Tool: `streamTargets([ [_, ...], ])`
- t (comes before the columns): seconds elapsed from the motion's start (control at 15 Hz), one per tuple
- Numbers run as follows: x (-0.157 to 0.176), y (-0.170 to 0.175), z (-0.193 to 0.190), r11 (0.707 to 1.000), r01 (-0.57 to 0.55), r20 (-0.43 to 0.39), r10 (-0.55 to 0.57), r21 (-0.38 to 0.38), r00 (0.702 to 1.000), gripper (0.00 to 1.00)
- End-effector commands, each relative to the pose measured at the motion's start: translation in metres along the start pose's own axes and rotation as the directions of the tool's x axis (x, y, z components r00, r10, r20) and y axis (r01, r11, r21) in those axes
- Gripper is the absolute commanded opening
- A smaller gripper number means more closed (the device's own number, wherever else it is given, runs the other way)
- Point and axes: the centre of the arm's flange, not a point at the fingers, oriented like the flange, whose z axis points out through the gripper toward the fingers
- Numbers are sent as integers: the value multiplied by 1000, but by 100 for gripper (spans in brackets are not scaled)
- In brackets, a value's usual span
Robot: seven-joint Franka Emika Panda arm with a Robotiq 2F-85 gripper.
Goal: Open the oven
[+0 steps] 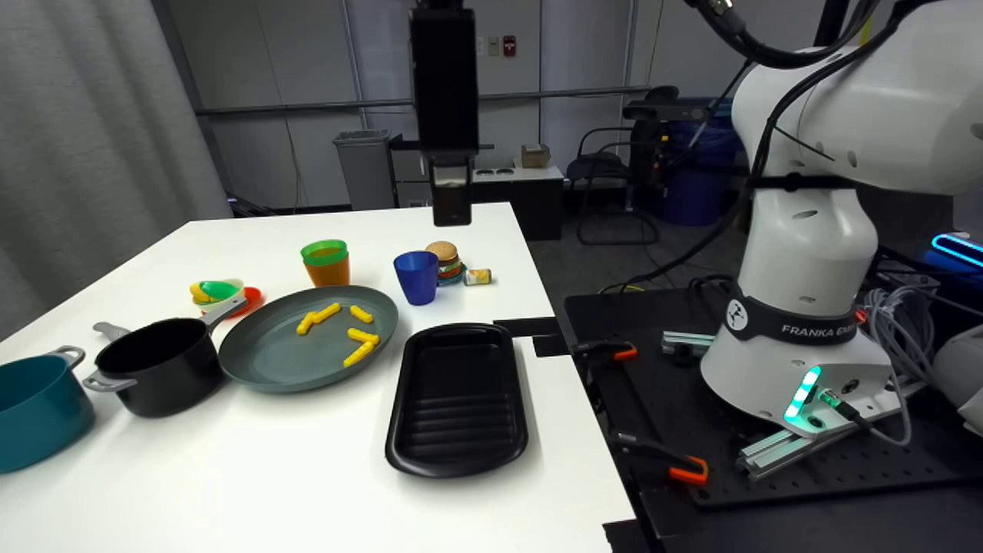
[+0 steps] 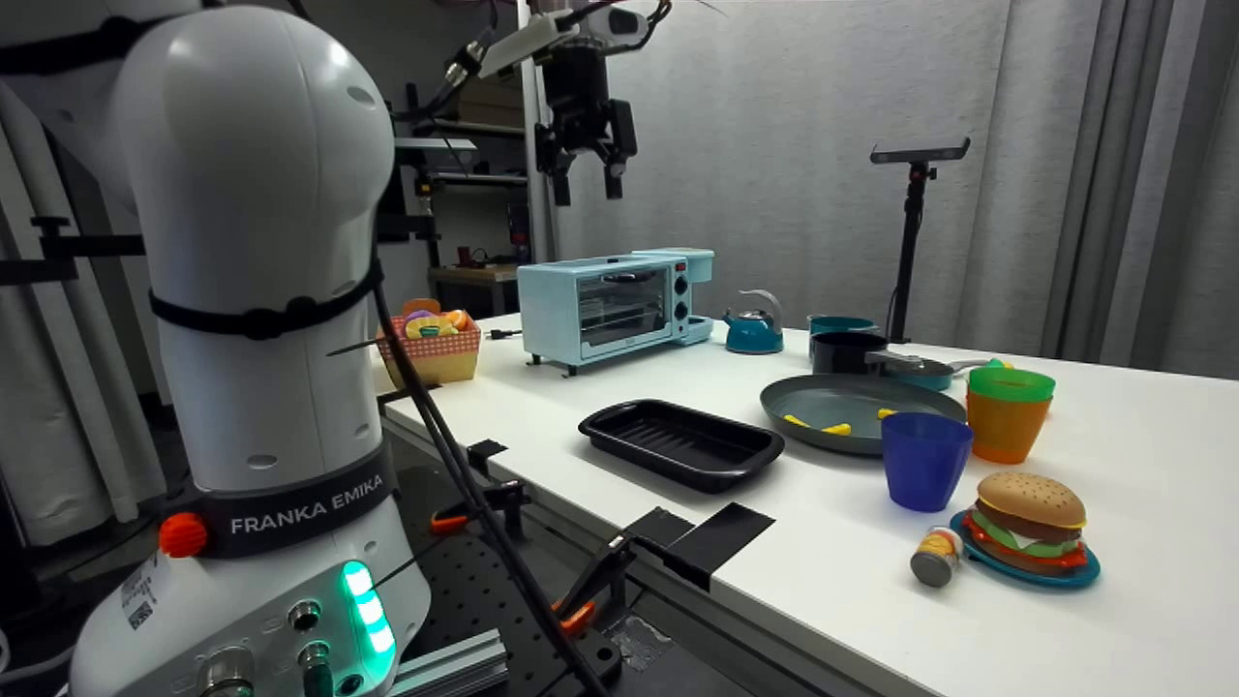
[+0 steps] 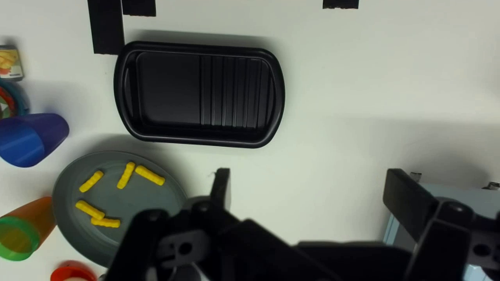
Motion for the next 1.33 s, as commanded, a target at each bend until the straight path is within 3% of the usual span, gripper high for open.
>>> streamTargets([
  [0.0,28,-11,-7,998,52,-4,-52,42,999,100],
  [0.47,42,-28,-23,987,150,-32,-149,53,988,100],
  [0.53,37,-25,-13,993,115,-14,-115,27,993,100],
  [1.27,40,-28,-11,990,137,-12,-136,35,991,100],
])
